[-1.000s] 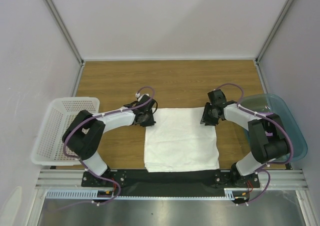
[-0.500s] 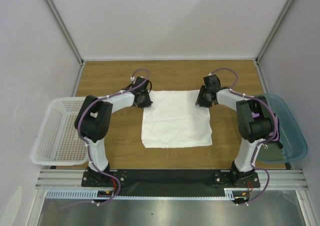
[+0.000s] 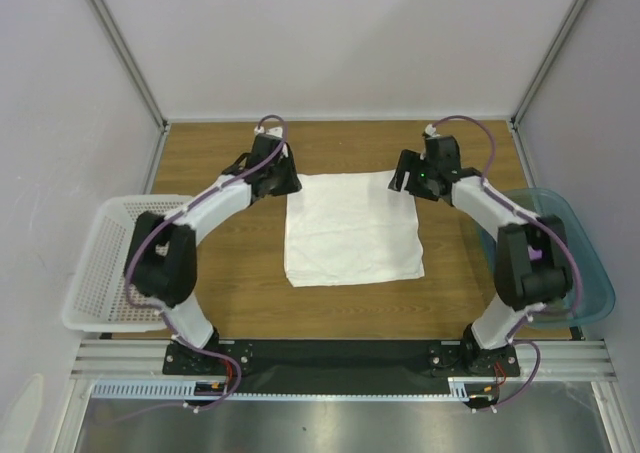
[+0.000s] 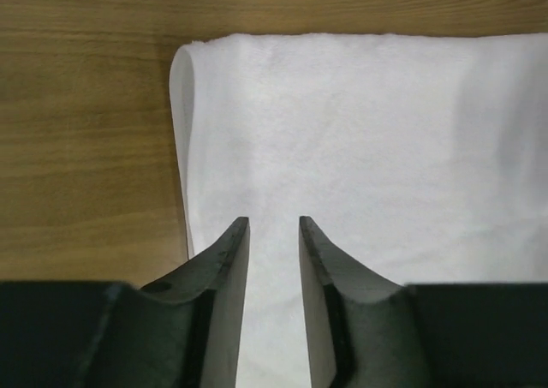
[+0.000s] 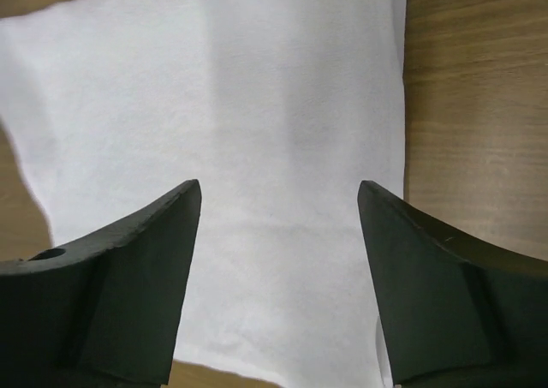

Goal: Fold and stack the towels
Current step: Fold the towel

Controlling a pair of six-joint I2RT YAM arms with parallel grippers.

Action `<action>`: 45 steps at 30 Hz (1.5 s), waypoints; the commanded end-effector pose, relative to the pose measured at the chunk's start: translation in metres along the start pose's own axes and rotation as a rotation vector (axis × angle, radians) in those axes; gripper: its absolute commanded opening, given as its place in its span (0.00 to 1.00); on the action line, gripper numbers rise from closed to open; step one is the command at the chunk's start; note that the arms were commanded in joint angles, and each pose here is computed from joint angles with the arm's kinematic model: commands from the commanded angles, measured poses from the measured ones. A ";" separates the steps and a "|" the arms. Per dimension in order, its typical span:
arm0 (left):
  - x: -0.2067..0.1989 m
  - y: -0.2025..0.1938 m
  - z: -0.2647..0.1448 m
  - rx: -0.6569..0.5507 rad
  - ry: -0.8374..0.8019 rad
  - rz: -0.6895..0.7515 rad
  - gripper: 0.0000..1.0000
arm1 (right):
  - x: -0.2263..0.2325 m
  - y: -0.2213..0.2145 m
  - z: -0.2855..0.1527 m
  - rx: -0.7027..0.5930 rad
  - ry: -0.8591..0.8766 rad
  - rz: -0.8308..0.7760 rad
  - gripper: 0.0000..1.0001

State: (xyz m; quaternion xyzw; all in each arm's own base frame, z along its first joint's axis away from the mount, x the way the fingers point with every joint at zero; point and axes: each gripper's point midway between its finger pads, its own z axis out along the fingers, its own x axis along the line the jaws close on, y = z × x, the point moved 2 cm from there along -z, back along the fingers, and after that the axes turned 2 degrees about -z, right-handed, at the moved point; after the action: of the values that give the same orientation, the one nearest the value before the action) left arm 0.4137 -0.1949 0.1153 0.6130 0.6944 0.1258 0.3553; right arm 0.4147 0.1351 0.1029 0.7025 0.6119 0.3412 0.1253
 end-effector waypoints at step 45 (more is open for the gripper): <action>0.032 -0.169 -0.091 0.242 -0.127 -0.188 0.58 | -0.033 -0.140 -0.087 0.163 0.296 0.216 0.75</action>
State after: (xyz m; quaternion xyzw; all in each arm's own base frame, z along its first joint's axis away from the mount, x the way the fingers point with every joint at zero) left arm 0.2143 -0.1692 0.0526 0.5794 0.7548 -0.0336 0.3058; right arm 0.2624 0.1136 0.0707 0.7110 0.5706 0.4078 -0.0500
